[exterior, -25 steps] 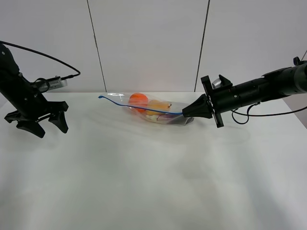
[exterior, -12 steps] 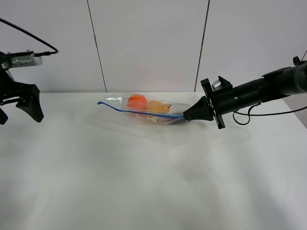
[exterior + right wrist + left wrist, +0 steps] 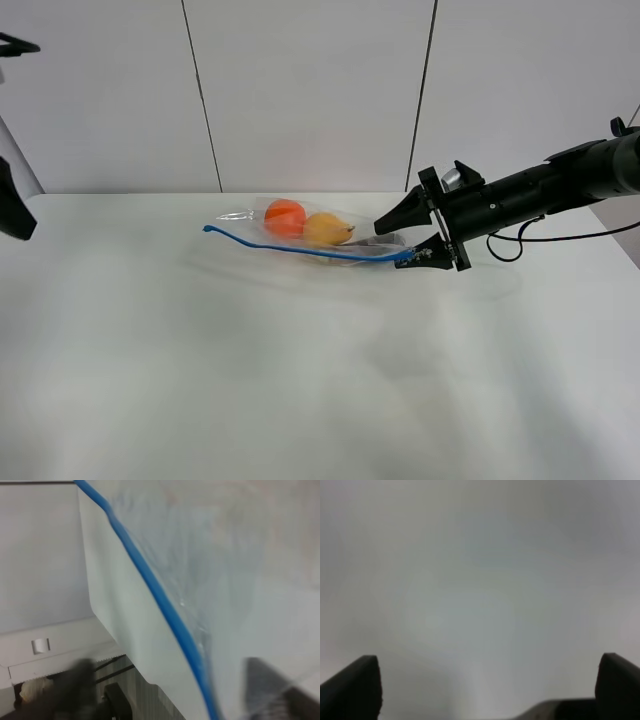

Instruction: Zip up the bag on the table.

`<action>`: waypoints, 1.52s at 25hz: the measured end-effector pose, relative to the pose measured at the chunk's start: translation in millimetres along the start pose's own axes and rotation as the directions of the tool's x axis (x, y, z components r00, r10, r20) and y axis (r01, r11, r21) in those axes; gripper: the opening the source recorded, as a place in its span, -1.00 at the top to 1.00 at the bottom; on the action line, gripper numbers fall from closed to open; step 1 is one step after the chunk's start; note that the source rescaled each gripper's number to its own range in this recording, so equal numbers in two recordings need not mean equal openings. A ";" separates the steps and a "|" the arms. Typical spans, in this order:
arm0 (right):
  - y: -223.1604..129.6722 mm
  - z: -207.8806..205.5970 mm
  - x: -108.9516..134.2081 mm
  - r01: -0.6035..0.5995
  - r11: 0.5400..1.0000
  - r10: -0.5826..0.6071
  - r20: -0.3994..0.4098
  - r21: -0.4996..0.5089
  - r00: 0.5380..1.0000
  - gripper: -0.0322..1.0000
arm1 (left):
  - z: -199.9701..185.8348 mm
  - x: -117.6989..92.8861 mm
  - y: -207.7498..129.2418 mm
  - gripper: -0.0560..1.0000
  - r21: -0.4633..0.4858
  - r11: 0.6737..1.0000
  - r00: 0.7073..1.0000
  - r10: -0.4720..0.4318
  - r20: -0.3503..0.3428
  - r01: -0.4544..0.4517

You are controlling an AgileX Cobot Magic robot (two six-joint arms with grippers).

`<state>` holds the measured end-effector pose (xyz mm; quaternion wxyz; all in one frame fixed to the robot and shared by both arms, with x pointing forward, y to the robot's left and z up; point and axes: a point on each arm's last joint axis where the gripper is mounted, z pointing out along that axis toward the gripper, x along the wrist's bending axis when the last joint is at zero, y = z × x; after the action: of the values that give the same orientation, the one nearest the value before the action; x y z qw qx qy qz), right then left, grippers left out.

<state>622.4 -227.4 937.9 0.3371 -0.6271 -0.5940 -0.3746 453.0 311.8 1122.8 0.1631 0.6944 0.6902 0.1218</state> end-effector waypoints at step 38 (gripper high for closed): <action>32.4 -71.4 32.7 0.137 0.990 -0.133 0.650 0.044 0.749 -0.78 | -33.6 -19.0 -223.2 -1.00 -0.543 0.837 0.996 0.086 0.016 -0.063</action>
<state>650.2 -275.5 1002.2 0.0801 -0.6746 -0.7165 -0.1588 234.3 293.5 1066.6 0.3614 0.6486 0.5968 0.3042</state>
